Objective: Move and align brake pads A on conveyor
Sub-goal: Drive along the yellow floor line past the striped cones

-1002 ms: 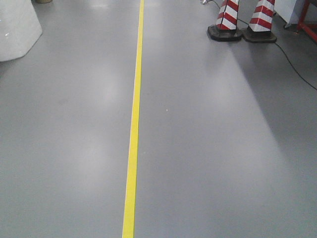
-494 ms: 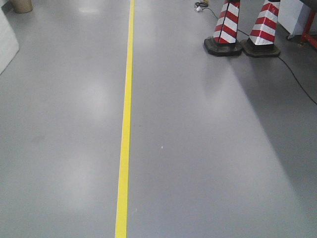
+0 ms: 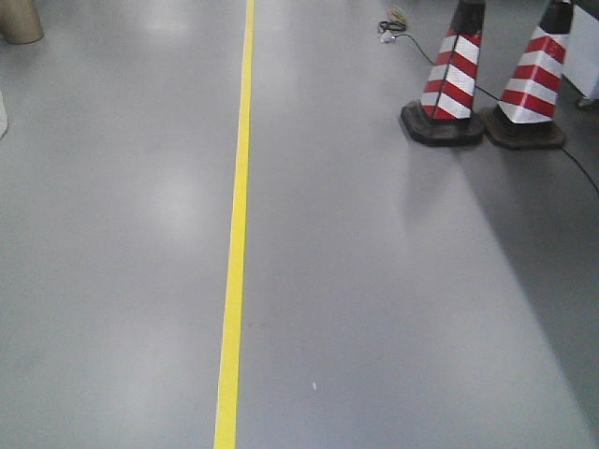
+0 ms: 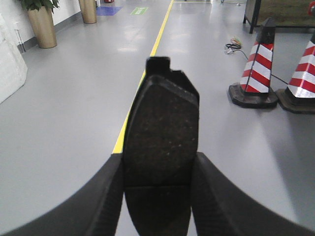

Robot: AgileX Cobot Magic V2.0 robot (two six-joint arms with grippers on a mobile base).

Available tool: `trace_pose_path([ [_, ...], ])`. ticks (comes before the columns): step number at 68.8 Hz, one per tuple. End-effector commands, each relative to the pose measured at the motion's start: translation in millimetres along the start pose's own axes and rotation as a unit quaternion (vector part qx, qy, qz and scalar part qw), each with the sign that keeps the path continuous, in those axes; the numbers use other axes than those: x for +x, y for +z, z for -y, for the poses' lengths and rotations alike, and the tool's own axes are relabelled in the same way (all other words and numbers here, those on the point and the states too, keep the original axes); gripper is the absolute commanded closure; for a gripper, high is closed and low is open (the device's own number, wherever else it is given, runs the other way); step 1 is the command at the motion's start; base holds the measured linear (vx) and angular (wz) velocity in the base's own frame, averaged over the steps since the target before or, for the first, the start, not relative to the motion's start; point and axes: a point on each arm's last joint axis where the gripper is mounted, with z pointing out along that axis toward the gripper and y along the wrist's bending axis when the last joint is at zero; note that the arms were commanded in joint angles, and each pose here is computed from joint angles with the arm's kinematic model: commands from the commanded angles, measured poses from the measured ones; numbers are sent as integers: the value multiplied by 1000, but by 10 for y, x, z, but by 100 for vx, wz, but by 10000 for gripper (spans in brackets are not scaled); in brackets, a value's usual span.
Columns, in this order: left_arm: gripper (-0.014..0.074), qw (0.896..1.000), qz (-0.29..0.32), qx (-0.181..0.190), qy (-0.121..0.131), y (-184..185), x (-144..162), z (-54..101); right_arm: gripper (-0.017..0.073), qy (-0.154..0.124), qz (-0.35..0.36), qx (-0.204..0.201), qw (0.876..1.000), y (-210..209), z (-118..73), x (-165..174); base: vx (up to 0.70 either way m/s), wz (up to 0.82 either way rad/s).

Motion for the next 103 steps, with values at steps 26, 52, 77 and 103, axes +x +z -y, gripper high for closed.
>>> trace_pose_path([
  [26,599,999,53,13,3,-30,-146,24,561,-5,55,4,998,-30,3,-164,85,8],
  [52,599,999,53,13,3,-30,-146,24,561,-5,55,4,998,-30,3,-164,82,-5],
  [77,599,999,53,13,3,-30,-146,24,561,-5,55,4,998,-30,3,-164,76,-4],
  [103,599,999,53,13,3,-30,-146,24,561,-5,55,4,998,-30,3,-164,69,-1],
])
